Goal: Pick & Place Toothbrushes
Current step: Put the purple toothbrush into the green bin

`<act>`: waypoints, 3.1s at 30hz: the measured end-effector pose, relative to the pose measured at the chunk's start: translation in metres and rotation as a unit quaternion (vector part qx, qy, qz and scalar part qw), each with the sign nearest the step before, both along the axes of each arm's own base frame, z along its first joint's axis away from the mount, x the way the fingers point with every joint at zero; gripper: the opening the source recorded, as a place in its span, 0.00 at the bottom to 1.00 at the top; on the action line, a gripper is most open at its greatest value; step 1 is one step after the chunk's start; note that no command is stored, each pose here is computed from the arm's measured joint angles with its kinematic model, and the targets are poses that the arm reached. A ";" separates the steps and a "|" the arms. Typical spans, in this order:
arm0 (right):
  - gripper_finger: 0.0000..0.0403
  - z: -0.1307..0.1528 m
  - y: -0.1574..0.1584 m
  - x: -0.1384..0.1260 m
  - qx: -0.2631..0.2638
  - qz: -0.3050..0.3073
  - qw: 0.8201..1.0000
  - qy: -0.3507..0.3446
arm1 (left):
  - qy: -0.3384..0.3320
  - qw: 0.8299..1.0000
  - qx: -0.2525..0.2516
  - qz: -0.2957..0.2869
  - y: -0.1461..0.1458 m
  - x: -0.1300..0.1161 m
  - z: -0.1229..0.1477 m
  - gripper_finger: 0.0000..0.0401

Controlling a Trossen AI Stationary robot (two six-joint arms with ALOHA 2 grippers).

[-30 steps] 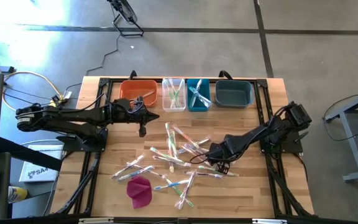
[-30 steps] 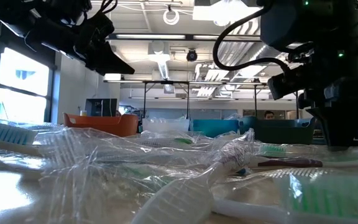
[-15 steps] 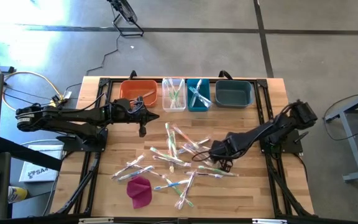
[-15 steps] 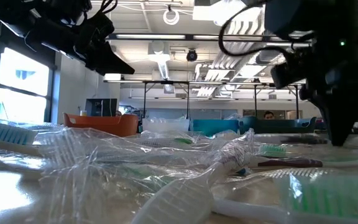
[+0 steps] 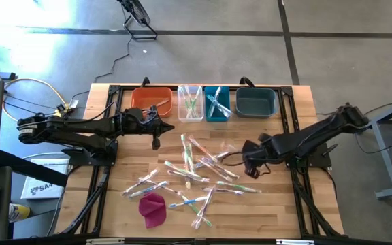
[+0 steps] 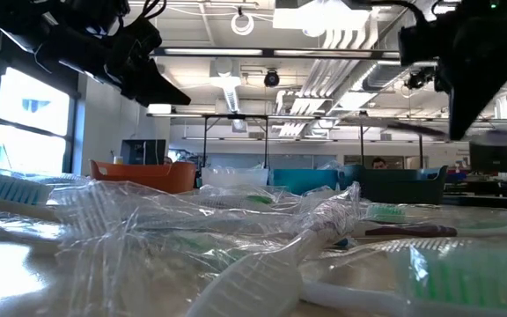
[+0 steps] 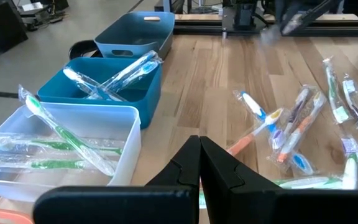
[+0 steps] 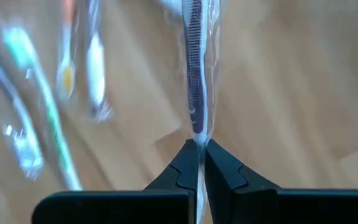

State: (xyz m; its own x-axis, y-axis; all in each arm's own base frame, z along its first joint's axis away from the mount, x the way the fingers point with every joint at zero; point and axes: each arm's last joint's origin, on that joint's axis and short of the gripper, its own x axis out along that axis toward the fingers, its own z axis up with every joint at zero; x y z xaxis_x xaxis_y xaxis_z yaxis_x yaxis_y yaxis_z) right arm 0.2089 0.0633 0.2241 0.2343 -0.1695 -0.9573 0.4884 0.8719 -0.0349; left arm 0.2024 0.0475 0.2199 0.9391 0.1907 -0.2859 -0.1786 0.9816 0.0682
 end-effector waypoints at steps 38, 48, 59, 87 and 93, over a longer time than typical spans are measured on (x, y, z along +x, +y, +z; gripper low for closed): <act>0.01 0.039 -0.156 -0.023 -0.242 -0.124 0.962 -0.012 | 0.000 1.000 0.000 0.000 0.000 0.000 0.000 0.00; 0.01 0.004 -0.173 -0.017 -0.204 -0.085 0.965 0.138 | 0.000 1.000 0.000 0.000 0.000 0.000 0.000 0.00; 0.01 -0.038 -0.202 -0.011 -0.199 -0.105 0.938 0.264 | 0.000 1.000 0.000 0.000 0.000 0.000 0.000 0.00; 0.21 -0.042 -0.218 -0.006 -0.225 -0.095 0.937 0.250 | 0.009 1.000 -0.002 0.000 0.000 -0.001 -0.002 0.00; 0.30 -0.044 -0.216 -0.005 -0.197 -0.079 0.948 0.239 | 0.015 1.000 -0.003 0.000 0.000 -0.001 -0.003 0.00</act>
State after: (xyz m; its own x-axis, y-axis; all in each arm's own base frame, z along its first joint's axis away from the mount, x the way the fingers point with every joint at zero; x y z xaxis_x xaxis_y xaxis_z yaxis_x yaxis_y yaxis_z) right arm 0.2037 -0.1529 0.1804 -0.2678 -0.5318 -0.8034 0.4581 0.6633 -0.5918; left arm 0.2016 0.0473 0.2171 0.9301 0.1886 -0.3151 -0.1765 0.9820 0.0667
